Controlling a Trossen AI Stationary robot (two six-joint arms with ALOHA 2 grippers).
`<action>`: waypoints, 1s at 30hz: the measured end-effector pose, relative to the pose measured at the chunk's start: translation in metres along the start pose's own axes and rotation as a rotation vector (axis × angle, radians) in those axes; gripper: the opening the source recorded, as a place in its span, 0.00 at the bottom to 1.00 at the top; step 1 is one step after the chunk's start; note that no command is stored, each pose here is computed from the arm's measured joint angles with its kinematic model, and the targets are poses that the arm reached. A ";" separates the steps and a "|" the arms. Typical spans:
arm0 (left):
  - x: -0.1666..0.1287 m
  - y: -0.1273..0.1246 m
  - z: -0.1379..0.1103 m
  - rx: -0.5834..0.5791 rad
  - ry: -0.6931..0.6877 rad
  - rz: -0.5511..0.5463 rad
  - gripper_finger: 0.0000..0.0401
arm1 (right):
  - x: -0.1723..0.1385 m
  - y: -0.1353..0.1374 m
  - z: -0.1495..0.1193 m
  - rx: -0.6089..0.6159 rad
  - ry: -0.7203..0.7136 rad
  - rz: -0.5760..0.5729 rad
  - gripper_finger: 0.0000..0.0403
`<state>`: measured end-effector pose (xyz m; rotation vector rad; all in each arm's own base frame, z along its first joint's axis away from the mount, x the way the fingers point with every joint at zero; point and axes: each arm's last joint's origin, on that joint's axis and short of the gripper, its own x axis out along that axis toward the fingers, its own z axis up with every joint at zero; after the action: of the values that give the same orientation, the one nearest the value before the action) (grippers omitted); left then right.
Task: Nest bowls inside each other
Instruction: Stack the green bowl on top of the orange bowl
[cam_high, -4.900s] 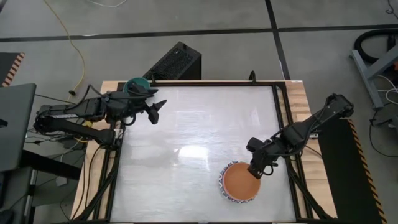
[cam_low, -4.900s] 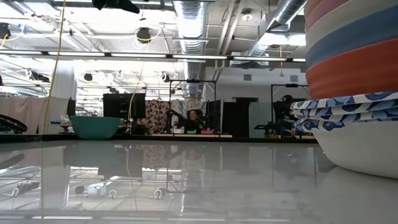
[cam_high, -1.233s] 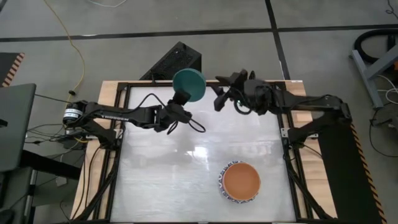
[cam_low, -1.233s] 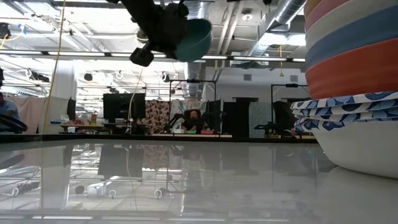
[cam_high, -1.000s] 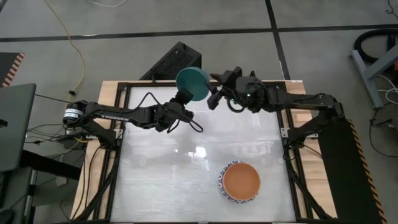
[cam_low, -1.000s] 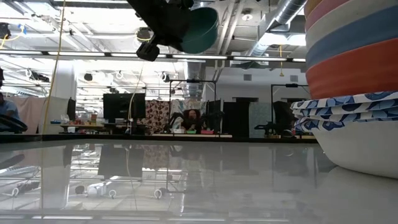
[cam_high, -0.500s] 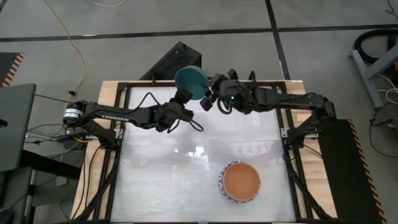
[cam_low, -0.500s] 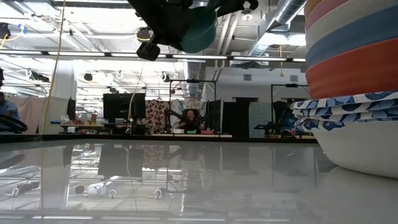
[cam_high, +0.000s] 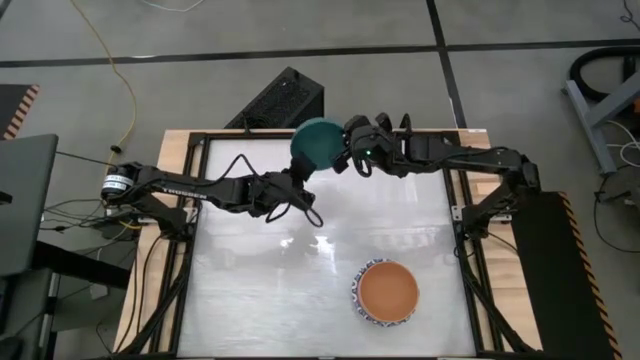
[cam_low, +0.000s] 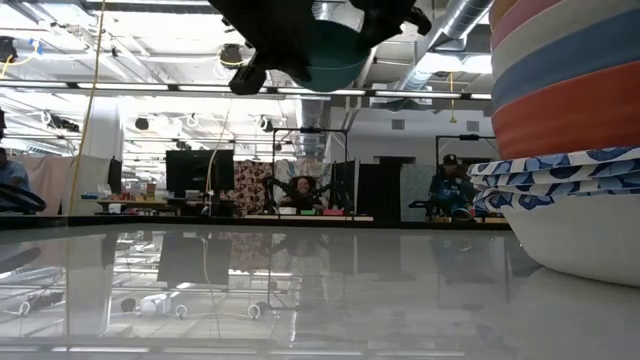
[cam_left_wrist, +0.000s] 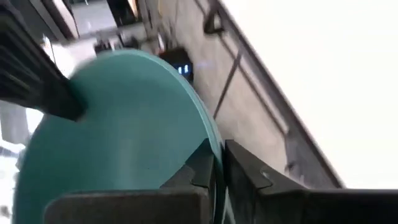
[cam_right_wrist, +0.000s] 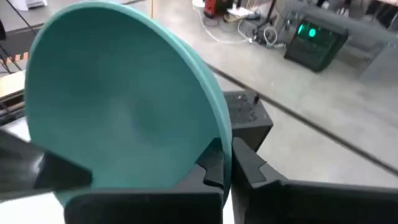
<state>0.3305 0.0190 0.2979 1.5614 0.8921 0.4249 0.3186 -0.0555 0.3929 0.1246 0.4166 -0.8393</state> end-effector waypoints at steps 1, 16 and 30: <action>-0.001 0.000 0.002 -0.019 -0.030 0.002 0.05 | 0.000 0.000 -0.002 0.009 0.014 -0.001 0.04; -0.056 0.033 0.018 -0.499 -0.278 0.156 0.42 | 0.002 -0.049 -0.003 0.121 0.259 0.185 0.02; -0.120 0.077 -0.071 -1.429 -0.284 0.234 0.46 | -0.092 -0.053 -0.025 0.122 0.543 0.436 0.02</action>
<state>0.2261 -0.0203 0.4121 0.3523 0.0318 0.7484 0.2170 -0.0204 0.4101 0.5445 0.8127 -0.3876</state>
